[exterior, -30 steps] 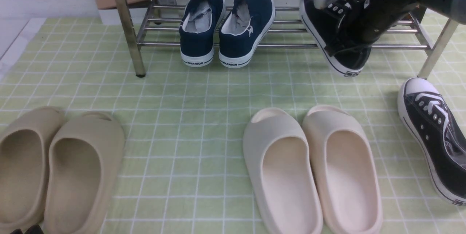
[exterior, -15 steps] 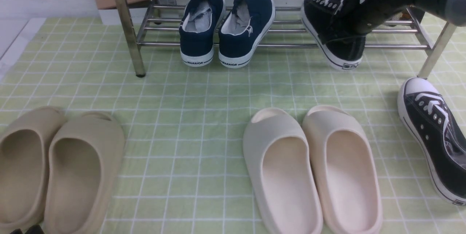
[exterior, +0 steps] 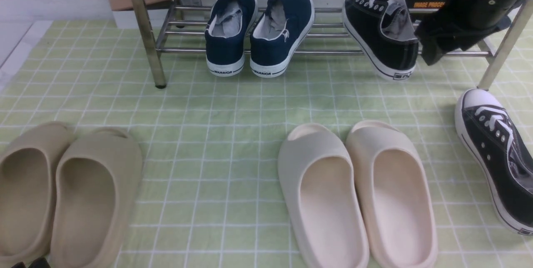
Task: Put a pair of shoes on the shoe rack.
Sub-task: Use the right arm to grab the shoe closest to it
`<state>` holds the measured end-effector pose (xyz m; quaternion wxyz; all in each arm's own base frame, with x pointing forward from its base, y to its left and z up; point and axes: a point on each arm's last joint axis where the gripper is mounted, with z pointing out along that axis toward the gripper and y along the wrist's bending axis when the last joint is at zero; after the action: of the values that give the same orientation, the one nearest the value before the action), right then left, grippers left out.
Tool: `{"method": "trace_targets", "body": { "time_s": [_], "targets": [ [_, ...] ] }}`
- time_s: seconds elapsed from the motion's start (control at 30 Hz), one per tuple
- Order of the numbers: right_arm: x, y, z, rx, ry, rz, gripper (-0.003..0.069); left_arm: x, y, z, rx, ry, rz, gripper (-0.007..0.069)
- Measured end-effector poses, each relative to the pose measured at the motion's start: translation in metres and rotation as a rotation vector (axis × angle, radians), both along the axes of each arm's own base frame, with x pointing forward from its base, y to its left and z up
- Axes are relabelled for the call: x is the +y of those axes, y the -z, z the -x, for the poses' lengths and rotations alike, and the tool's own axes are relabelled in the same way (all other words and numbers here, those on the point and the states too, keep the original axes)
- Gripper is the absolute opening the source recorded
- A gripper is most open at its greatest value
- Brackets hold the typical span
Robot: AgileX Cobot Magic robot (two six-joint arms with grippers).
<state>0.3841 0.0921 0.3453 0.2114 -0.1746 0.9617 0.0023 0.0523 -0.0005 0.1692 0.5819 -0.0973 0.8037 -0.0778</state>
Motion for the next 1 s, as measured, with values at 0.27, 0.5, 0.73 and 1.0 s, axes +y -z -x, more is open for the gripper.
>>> {"method": "trace_targets", "body": {
  "time_s": [0.27,0.5,0.73,1.0],
  "targets": [
    [-0.018,0.041,0.068,0.203,0.034,0.048,0.0425,0.0,0.0,0.0,0.0,0.0,0.0,0.0218],
    [-0.037,0.085,0.109,0.271,0.144,0.141,0.0349,0.0,0.0,0.0,0.0,0.0,0.0,0.0218],
    [-0.065,0.122,0.109,0.19,0.309,0.105,0.0327,0.0,0.0,0.0,0.0,0.0,0.0,0.0218],
    [-0.075,0.149,0.104,0.199,0.341,0.079,0.0314,0.0,0.0,0.0,0.0,0.0,0.0,0.0218]
  ]
}}
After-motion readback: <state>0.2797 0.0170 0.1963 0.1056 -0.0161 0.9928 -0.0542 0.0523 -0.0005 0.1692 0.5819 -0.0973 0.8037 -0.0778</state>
